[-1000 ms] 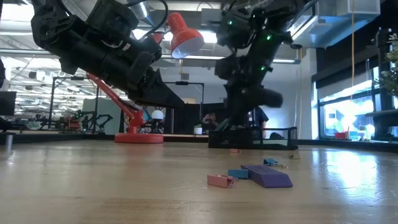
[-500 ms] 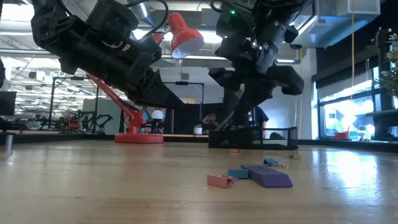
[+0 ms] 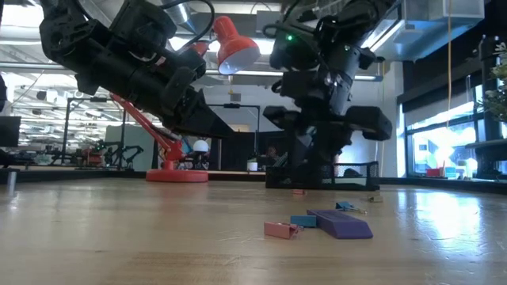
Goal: Pick and place office supplies into organizer
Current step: Put the top pink binder clip into the black desk organizer
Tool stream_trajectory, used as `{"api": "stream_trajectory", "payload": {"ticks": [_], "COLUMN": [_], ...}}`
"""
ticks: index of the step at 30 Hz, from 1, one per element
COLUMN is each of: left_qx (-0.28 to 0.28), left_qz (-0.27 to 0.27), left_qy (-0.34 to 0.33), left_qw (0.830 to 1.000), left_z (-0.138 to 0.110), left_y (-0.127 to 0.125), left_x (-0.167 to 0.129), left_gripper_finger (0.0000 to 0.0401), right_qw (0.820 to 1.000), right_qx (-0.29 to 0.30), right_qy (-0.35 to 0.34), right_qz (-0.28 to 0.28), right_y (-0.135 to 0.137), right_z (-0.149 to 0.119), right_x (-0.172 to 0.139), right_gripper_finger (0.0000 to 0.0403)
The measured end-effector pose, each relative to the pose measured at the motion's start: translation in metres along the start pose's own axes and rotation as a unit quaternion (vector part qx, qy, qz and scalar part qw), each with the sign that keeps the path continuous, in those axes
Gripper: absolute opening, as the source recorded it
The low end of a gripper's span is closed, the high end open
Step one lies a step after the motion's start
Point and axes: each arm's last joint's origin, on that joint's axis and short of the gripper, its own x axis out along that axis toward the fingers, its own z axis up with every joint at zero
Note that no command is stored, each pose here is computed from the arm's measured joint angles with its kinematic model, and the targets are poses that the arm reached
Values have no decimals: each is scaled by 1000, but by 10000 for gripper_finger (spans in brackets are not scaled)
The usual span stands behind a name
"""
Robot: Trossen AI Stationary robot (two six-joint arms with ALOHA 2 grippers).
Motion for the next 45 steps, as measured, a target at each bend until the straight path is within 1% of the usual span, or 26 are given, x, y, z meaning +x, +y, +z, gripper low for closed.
{"api": "stream_trajectory", "payload": {"ticks": [19, 24, 27, 37, 45], "left_qx": [0, 0, 0, 0, 0], "left_qz": [0, 0, 0, 0, 0], "left_qy": [0, 0, 0, 1, 1], "left_qw": [1000, 1000, 1000, 1000, 1000], "left_z": [0, 0, 0, 0, 0], "left_y": [0, 0, 0, 0, 0], "left_x": [0, 0, 0, 0, 0], "left_gripper_finger": [88, 88, 88, 88, 88], "right_qw": [1000, 999, 999, 997, 996], "right_qx": [-11, -9, -7, 0, 1], "right_qy": [2, 43, 51, 80, 90], "right_qz": [0, -11, -6, 14, 17], "right_y": [-1, -1, -1, 2, 3], "right_z": [-2, -7, -9, -15, -16], "right_x": [12, 25, 29, 29, 28], "right_gripper_finger": [136, 136, 136, 136, 136]}}
